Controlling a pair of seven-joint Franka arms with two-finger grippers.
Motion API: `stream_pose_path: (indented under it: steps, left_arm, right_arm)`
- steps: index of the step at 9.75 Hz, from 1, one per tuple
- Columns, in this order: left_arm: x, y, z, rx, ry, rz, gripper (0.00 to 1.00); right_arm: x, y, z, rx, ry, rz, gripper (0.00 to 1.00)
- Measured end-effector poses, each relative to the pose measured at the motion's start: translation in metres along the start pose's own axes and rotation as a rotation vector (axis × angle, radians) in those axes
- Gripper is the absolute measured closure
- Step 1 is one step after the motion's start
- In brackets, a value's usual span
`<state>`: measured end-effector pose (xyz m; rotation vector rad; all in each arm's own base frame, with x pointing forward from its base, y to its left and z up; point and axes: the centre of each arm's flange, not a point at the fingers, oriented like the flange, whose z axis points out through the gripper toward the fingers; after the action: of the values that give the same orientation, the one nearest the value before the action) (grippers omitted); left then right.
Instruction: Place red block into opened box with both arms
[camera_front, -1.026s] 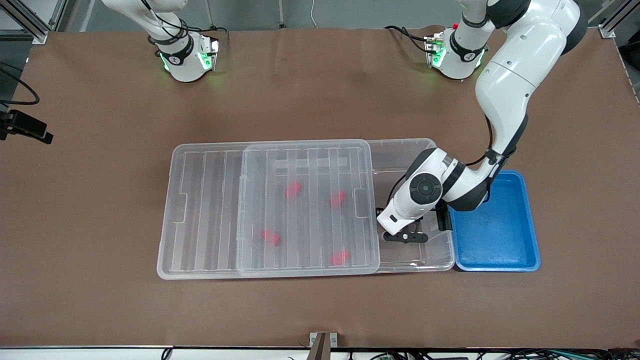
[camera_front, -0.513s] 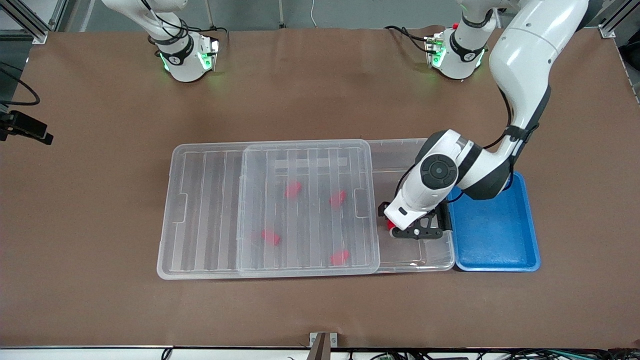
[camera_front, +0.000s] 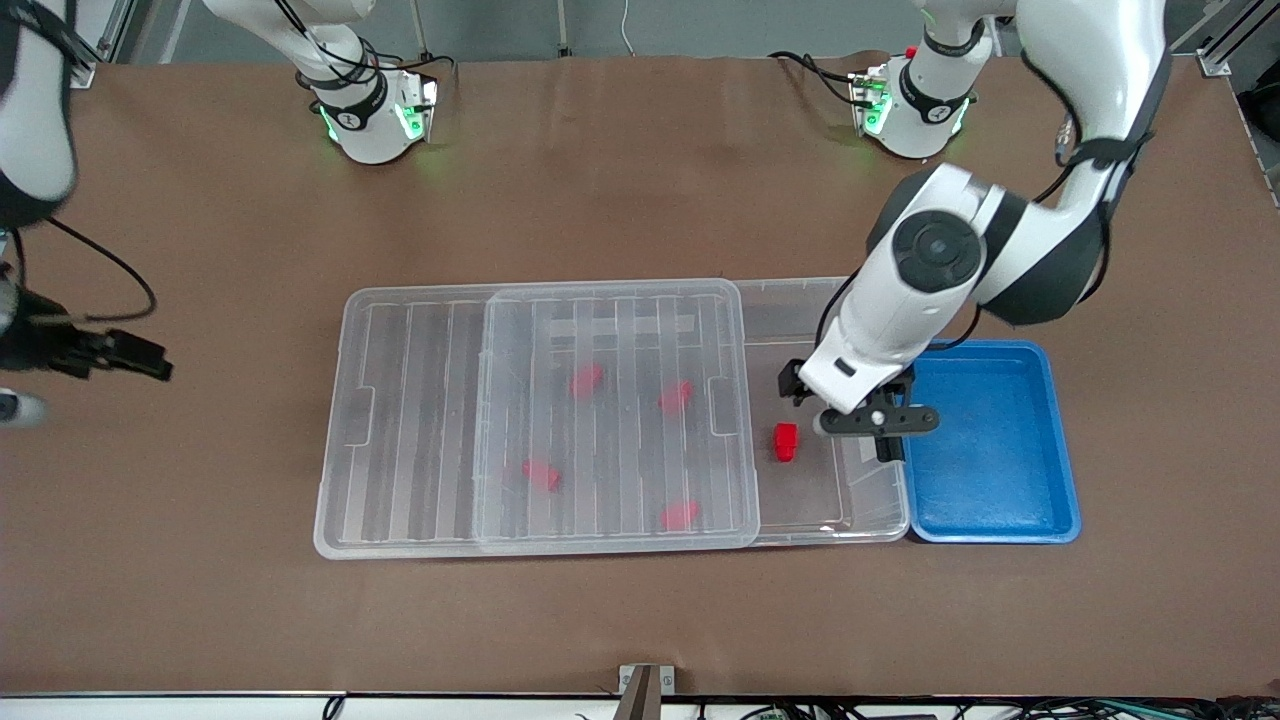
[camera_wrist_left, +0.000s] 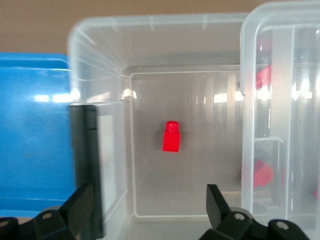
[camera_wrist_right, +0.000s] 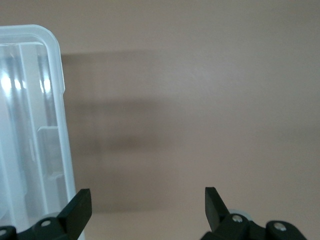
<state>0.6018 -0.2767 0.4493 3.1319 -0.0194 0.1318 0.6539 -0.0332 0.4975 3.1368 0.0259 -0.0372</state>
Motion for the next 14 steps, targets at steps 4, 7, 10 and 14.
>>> stream_pose_path:
  steps: [4,7,10,14]
  left_arm:
    - [-0.012,-0.134,-0.113,0.03,0.111,0.024,0.0]
    - [-0.04,-0.21,-0.194,0.074,0.176,0.037,0.0]
    - [-0.055,-0.257,-0.213,0.041,0.147,0.088,0.0]
    - [-0.053,-0.266,-0.204,0.034,0.118,0.092,0.0]
  right_arm:
    - [0.027,-0.052,0.102,-0.006,-0.075,-0.14,0.43]
    - [0.016,-0.091,0.14,0.058,-0.107,-0.18,0.92]
    - [0.014,-0.102,0.141,0.145,-0.11,-0.151,0.93]
    - [0.011,-0.128,0.147,0.219,-0.125,-0.149,0.93]
